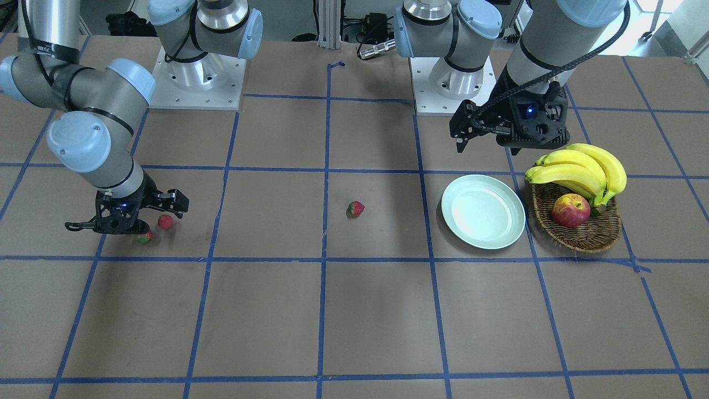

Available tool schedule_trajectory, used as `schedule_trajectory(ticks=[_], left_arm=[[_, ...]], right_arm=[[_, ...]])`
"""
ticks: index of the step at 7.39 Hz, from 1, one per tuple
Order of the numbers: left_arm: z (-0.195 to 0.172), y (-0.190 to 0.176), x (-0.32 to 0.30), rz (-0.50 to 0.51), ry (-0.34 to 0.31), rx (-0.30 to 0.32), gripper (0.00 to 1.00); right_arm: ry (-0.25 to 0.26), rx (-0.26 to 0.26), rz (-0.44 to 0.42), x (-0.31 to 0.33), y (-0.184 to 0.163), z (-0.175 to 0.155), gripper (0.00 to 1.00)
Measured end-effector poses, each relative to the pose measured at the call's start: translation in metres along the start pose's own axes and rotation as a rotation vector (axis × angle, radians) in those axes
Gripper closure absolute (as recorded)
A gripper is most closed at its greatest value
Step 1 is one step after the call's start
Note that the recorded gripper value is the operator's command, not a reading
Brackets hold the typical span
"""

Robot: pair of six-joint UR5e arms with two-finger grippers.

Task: Collect all strawberries into plate
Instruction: 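Move the right gripper out to the far strawberries and grasp one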

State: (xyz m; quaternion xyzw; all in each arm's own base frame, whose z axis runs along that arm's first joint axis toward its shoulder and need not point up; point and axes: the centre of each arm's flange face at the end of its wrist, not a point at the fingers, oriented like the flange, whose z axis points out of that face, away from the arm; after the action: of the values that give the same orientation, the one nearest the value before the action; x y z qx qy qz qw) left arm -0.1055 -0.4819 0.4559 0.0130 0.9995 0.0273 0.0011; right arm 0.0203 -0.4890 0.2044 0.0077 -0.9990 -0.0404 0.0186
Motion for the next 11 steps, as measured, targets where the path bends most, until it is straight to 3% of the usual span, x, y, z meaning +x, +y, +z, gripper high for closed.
schedule_trajectory(ticks=[1,3,4,5,6,7,11], left_arm=[[0.000,0.000,0.000,0.001,0.000,0.000,0.00],[0.000,0.000,0.000,0.003,-0.003,0.001,0.00],[0.000,0.000,-0.001,0.004,-0.005,0.001,0.00],[-0.001,0.000,-0.002,0.004,-0.006,0.002,0.00],[-0.001,0.000,-0.002,0.003,-0.007,0.002,0.00],[0.000,0.000,-0.002,0.003,-0.008,0.001,0.00],[0.000,0.000,-0.002,0.004,-0.010,-0.002,0.00]], right_arm=[[0.007,0.038,0.008,0.001,0.004,0.008,0.00],[-0.006,0.058,0.039,0.000,0.008,0.015,0.05],[-0.032,0.061,0.064,-0.003,0.008,0.018,0.45],[-0.050,0.062,0.076,-0.005,0.008,0.019,0.65],[-0.057,0.062,0.079,-0.005,0.008,0.020,0.74],[-0.055,0.063,0.080,-0.005,0.008,0.020,1.00],[-0.042,0.078,0.111,-0.006,0.003,0.011,1.00]])
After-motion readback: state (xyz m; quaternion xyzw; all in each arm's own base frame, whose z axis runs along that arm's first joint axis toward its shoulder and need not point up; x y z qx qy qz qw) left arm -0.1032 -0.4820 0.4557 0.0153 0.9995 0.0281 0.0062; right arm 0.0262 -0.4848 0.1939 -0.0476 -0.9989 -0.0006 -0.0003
